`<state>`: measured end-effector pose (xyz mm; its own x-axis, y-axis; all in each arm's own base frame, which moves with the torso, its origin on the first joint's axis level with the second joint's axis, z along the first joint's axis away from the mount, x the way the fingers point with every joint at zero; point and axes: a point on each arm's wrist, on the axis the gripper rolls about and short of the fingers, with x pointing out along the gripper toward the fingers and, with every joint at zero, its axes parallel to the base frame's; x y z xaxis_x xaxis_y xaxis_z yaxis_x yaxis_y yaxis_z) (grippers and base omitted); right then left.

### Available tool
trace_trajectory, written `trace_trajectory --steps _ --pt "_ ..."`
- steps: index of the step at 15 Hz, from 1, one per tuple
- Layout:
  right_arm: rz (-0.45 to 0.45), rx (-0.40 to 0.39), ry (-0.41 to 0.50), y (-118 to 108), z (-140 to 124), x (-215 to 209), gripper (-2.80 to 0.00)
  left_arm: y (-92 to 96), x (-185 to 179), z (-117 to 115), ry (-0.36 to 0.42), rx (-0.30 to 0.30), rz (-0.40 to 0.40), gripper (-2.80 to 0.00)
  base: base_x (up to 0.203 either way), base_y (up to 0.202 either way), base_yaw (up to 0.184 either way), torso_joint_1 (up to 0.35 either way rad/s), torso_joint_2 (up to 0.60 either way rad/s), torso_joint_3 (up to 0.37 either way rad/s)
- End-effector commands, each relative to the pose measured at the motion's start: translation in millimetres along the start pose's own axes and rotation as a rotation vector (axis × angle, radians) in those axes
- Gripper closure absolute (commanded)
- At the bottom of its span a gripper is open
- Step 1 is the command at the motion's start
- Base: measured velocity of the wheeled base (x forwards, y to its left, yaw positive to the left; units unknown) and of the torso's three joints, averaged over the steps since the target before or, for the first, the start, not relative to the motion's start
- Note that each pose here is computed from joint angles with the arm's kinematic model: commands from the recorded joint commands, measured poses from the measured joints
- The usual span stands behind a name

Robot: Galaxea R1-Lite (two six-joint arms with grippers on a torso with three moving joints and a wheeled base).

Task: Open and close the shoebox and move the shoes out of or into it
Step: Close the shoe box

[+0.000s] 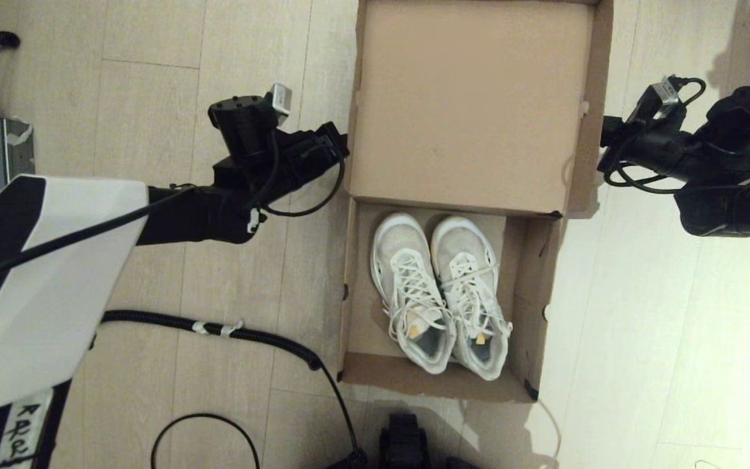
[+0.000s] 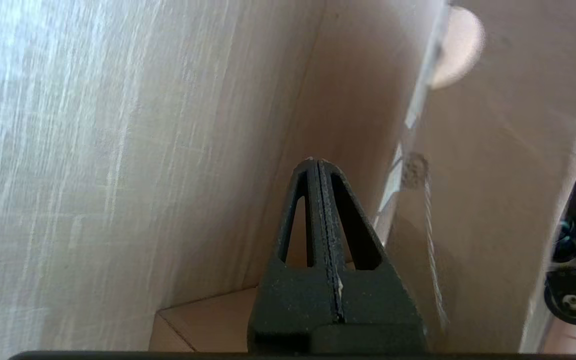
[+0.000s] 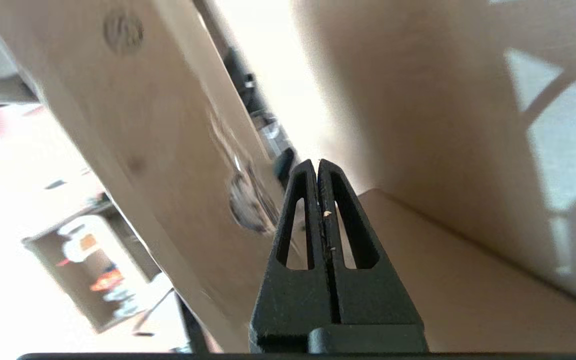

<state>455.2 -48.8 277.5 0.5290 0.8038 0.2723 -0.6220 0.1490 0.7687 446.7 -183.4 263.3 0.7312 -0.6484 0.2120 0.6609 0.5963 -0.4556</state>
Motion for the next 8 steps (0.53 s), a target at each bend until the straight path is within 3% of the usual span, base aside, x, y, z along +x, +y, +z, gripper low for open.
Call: trace_trajectory --steps 1,4,8 --pt "0.012 -0.005 0.009 9.9 2.3 -1.8 0.00 -10.9 -3.6 11.4 -0.016 -0.001 -0.031 0.00 0.000 0.000 0.000 0.000 0.00 0.000" --pt "0.029 -0.029 0.062 24.4 2.7 -1.5 0.00 -27.5 -10.2 27.1 -0.012 -0.004 -0.104 0.00 0.000 0.000 0.000 0.000 0.00 0.000" --pt "0.037 -0.009 0.073 37.3 2.5 -1.8 0.00 -41.8 -14.3 36.6 -0.026 -0.002 -0.136 0.00 0.000 0.000 0.000 0.000 0.00 0.000"
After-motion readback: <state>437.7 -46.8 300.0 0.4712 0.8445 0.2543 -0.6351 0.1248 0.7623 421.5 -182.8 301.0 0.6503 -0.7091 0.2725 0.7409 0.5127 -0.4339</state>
